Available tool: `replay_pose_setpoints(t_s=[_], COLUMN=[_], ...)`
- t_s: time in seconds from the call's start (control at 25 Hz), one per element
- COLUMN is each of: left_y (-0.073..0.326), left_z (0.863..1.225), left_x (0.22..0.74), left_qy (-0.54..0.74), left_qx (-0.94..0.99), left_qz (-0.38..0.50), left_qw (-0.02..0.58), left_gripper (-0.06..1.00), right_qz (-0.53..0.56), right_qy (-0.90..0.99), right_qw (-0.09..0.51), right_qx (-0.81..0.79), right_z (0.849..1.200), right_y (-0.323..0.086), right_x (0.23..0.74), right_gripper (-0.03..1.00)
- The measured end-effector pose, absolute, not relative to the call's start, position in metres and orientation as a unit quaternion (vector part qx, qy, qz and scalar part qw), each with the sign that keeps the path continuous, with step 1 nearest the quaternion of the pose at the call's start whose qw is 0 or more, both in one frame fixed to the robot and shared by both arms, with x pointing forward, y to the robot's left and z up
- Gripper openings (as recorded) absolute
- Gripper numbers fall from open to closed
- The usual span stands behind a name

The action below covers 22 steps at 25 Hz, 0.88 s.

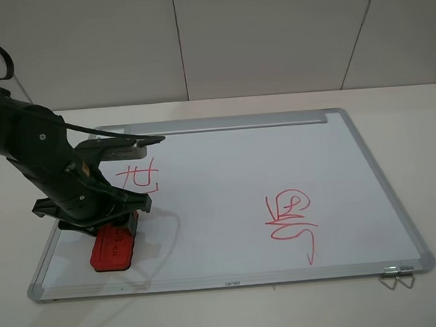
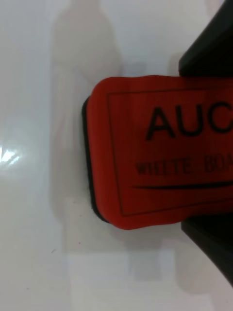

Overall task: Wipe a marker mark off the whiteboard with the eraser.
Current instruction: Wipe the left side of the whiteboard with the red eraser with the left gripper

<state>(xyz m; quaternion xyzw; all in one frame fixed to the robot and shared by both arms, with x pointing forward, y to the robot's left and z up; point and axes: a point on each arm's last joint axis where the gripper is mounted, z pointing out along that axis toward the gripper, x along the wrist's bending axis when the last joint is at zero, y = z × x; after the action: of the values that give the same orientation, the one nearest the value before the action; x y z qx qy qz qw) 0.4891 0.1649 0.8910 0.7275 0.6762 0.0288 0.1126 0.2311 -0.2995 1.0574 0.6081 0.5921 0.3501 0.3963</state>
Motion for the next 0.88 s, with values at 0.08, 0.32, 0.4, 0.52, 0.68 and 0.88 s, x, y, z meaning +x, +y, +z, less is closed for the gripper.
replay_pose_setpoints(t_s=[0.08, 0.32, 0.4, 0.52, 0.68, 0.88], left_y=[0.164, 0.151, 0.148, 0.154, 0.172, 0.177], left_z=[0.894, 0.920, 0.933, 0.952, 0.961, 0.955], left_x=[0.491, 0.513, 0.526, 0.547, 0.577, 0.607], left_qy=[0.676, 0.666, 0.667, 0.699, 0.768, 0.806], left_qx=[0.728, 0.737, 0.732, 0.698, 0.623, 0.579], left_qz=[0.026, 0.028, 0.034, 0.040, 0.032, 0.022], left_qw=[0.106, 0.115, 0.132, 0.152, 0.144, 0.123], left_gripper=[0.56, 0.56, 0.56, 0.56, 0.56, 0.56], right_qz=[0.350, 0.350, 0.350, 0.350, 0.350, 0.350], right_qy=[0.592, 0.592, 0.592, 0.592, 0.592, 0.592], right_qw=[0.396, 0.396, 0.396, 0.396, 0.396, 0.396], right_qx=[0.608, 0.608, 0.608, 0.608, 0.608, 0.608], right_z=[1.057, 1.057, 1.057, 1.057, 1.057, 1.057], right_y=[-0.299, -0.299, -0.299, -0.299, -0.299, -0.299], right_x=[0.231, 0.231, 0.231, 0.231, 0.231, 0.231], right_gripper=[0.71, 0.71, 0.71, 0.71, 0.71, 0.71])
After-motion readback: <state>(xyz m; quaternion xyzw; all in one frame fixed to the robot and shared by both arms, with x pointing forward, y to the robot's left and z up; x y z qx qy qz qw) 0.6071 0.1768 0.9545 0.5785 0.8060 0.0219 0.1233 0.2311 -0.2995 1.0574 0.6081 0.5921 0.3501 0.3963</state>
